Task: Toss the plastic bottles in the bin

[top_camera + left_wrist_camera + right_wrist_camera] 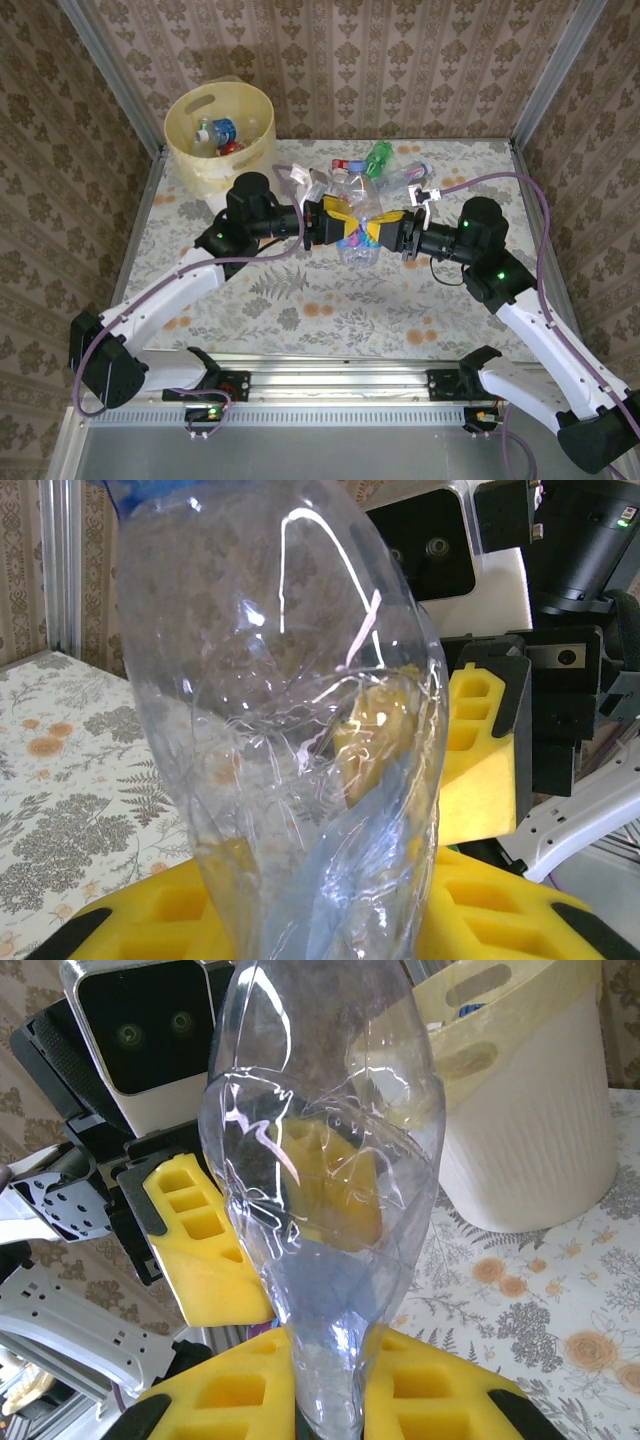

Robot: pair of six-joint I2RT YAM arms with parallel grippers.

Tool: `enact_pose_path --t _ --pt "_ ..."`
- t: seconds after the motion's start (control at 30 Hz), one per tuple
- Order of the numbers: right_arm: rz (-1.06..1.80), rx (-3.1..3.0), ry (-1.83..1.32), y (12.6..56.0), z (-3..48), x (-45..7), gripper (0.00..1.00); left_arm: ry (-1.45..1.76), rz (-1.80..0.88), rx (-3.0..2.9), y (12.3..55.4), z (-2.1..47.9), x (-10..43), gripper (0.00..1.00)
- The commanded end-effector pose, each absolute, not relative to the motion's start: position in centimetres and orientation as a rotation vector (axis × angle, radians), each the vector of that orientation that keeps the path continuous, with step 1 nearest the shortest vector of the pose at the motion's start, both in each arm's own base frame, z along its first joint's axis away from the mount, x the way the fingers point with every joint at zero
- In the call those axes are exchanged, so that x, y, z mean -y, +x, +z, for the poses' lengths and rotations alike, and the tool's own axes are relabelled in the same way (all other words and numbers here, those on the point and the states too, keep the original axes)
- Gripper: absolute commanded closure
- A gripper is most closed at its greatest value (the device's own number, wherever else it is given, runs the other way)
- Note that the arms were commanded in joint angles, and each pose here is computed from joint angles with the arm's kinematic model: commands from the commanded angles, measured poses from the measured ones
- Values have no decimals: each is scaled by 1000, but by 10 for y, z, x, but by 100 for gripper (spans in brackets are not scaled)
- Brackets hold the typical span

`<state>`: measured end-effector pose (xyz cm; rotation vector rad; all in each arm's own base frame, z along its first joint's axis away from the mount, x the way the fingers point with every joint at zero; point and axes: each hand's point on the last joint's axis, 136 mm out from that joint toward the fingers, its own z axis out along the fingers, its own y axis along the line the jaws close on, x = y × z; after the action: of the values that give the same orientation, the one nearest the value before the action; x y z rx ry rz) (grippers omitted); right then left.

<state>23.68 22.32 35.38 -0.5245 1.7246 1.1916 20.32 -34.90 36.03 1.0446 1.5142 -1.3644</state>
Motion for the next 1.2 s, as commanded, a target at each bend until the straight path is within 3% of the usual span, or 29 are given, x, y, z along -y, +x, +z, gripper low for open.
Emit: enact_pose_path --t 0.0,0.2,0.5,0.7,1.17 --pt "1185 -1677 -575 234 368 -229 84 1136 -1454 -1408 181 379 356 79" --pt "1169 -1701 -564 237 364 -229 72 1131 -1452 -1401 181 381 355 98" --pt "1092 -1763 -507 244 351 -219 21 1064 -1311 -1460 198 381 345 100" --pt "1035 -1791 -495 241 341 -211 3 923 -1108 -1505 229 398 314 100" --pt "974 -1841 -530 232 338 -203 0 558 -551 -1566 288 441 191 100"
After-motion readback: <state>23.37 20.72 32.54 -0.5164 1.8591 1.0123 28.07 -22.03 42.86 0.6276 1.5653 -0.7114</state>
